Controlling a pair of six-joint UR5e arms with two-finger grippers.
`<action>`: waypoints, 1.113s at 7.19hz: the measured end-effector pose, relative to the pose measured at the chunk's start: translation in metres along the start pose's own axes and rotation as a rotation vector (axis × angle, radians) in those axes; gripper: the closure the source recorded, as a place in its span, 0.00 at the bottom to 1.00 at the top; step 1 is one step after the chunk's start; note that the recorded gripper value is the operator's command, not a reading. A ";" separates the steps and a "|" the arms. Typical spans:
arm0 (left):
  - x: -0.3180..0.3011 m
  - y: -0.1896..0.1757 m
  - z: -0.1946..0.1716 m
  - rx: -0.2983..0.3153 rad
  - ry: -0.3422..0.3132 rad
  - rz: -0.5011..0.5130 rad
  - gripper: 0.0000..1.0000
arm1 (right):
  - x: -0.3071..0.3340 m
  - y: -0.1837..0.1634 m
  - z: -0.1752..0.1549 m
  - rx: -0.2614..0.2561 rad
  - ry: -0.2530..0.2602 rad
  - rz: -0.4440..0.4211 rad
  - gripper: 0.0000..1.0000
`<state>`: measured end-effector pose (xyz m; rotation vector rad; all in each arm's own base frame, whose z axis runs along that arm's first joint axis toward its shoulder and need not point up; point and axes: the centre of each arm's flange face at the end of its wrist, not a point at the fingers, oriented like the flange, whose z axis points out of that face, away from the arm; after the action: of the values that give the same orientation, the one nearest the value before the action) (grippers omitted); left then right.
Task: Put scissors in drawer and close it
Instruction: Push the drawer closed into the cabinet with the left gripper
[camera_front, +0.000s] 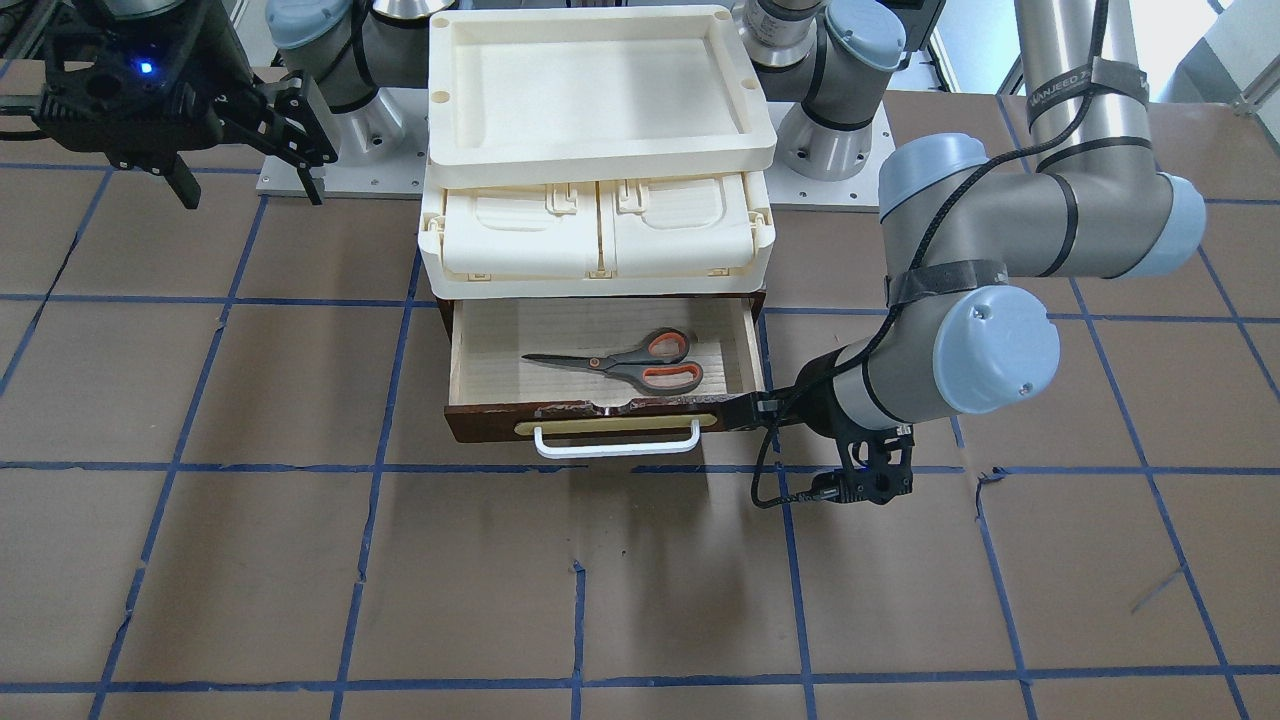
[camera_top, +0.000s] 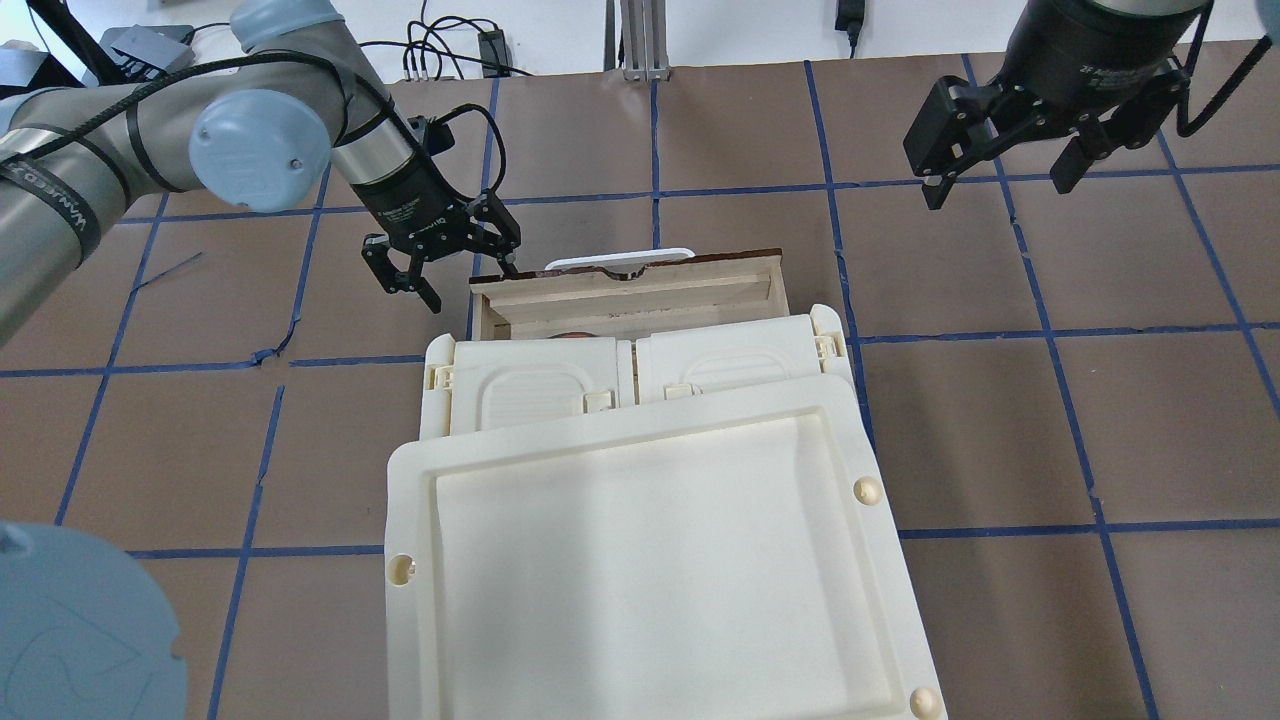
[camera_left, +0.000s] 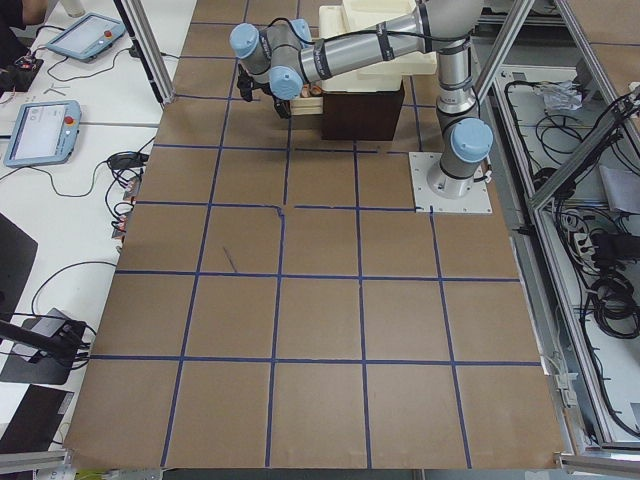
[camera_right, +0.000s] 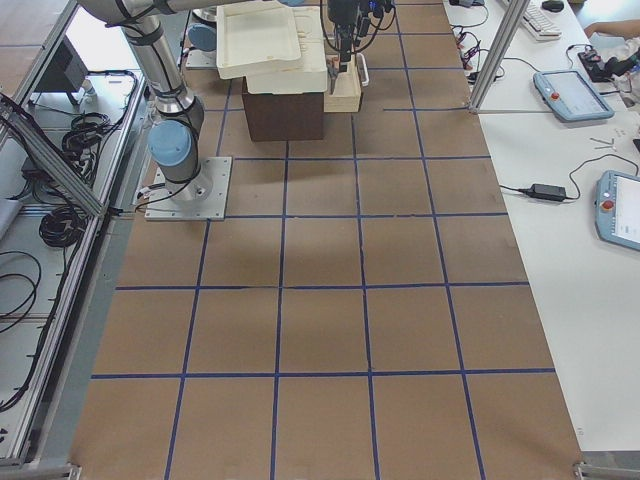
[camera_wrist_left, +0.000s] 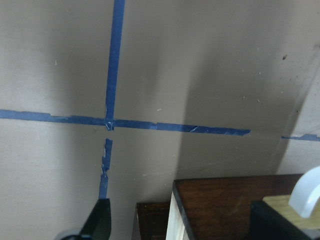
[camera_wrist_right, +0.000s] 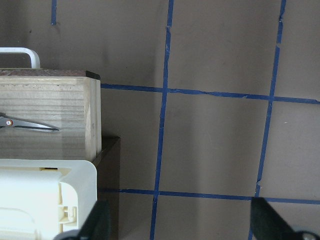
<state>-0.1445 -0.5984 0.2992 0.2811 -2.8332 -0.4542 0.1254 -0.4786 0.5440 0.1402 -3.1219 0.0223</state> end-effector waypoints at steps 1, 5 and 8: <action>0.001 0.003 0.001 -0.018 0.013 -0.018 0.00 | 0.000 0.000 0.001 -0.002 -0.001 -0.001 0.00; -0.001 0.021 0.002 -0.109 0.007 -0.055 0.00 | 0.000 0.000 0.001 -0.003 0.000 -0.004 0.00; -0.005 0.036 0.014 -0.179 -0.010 -0.088 0.00 | 0.001 0.001 0.000 -0.001 0.005 -0.003 0.00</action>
<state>-0.1486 -0.5599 0.2972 0.3689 -2.7740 -0.7245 0.1242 -0.4780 0.5437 0.1447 -3.1167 0.0215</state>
